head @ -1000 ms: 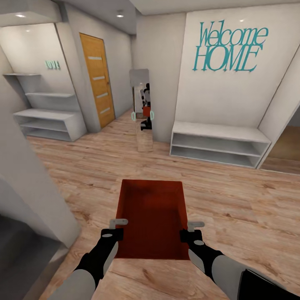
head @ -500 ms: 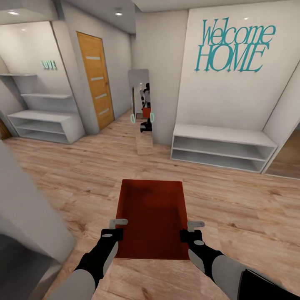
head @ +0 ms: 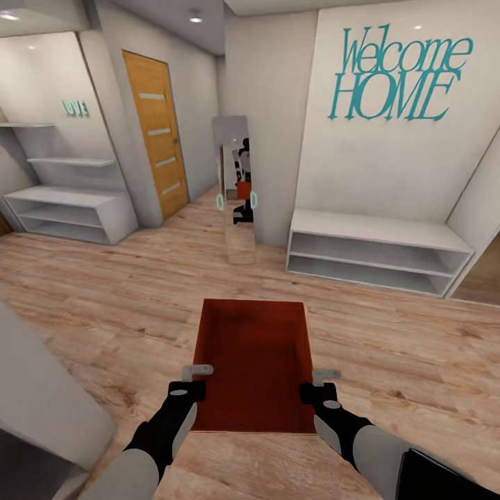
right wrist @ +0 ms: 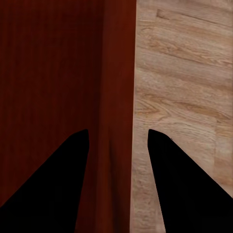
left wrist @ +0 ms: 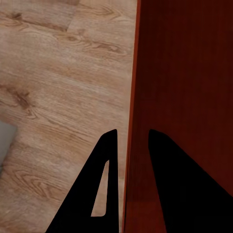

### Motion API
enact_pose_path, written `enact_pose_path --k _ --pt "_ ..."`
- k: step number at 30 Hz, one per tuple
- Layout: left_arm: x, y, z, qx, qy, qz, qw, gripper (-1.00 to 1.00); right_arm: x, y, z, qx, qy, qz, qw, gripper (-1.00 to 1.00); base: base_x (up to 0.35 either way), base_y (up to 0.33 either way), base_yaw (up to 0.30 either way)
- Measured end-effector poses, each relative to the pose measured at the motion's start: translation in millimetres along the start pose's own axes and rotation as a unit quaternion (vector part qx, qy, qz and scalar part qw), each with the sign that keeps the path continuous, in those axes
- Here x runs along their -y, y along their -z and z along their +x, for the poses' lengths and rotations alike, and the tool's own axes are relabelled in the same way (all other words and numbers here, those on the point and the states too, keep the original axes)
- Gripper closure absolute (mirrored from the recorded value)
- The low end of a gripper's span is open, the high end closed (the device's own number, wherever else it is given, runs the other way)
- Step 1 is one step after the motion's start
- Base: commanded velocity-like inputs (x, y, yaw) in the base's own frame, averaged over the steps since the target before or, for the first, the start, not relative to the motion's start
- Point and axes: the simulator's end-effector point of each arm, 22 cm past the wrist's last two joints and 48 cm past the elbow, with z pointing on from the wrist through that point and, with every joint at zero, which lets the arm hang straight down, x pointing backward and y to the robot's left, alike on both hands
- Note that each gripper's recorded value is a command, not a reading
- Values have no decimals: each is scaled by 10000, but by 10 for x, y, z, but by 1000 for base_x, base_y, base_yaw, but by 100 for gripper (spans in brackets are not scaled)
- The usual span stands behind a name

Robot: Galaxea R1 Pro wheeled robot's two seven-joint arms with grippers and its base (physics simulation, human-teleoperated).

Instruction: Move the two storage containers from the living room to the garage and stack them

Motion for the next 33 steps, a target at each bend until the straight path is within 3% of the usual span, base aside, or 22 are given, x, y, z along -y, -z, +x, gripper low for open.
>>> enact_pose_path --k 24,33 --pt "0 0 1 -3 -1 -1 10000 100 0 0 2 -3 -1 0 10000 100 322 0 2" --pt "1 1 2 -4 0 -2 10000 100 1 -1 0 -4 2 -3 10000 100 322 0 211"
